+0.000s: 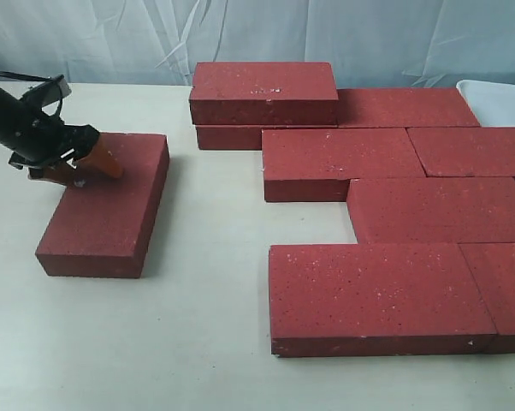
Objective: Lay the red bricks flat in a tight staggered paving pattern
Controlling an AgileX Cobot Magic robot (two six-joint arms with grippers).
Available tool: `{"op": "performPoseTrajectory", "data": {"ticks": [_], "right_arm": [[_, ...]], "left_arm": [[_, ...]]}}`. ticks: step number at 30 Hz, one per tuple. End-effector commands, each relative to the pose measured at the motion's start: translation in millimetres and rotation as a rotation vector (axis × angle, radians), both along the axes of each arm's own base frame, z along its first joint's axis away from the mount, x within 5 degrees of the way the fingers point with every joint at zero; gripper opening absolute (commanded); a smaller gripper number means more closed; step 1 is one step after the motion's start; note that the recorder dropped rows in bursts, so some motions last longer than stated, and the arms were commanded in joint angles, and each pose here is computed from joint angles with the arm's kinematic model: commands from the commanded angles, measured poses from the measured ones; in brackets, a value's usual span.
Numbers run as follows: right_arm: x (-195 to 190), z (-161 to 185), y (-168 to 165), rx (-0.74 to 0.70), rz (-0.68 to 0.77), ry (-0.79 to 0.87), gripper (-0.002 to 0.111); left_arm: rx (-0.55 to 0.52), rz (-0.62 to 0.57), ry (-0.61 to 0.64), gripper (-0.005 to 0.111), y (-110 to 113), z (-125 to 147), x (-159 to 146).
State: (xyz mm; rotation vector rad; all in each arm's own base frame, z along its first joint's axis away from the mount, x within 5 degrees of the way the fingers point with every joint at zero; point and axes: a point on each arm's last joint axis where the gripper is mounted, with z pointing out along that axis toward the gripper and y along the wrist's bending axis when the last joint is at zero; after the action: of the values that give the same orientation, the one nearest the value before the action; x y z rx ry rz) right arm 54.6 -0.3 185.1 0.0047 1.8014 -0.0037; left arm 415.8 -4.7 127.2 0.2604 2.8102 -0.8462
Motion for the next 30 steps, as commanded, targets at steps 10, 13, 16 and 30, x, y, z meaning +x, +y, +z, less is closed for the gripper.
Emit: {"op": "performPoseTrajectory", "data": {"ticks": [10,13,16,30], "right_arm": [[-0.3,0.7,-0.5,-0.005,-0.006,-0.014,-0.001],[-0.3,0.7,-0.5,-0.005,-0.006,-0.014,-0.001],[-0.3,0.7,-0.5,-0.005,-0.006,-0.014,-0.001],[-0.3,0.7,-0.5,-0.005,-0.006,-0.014,-0.001]], "left_arm": [[-0.026,-0.543,-0.276,0.002,-38.5,64.8,-6.6],[0.003,-0.691,-0.318,0.002,-59.0,62.4,-10.3],[0.054,-0.812,-0.326,0.002,-79.9,61.9,-14.3],[0.114,-1.214,-0.497,0.055,-139.7,61.3,-28.8]]}}
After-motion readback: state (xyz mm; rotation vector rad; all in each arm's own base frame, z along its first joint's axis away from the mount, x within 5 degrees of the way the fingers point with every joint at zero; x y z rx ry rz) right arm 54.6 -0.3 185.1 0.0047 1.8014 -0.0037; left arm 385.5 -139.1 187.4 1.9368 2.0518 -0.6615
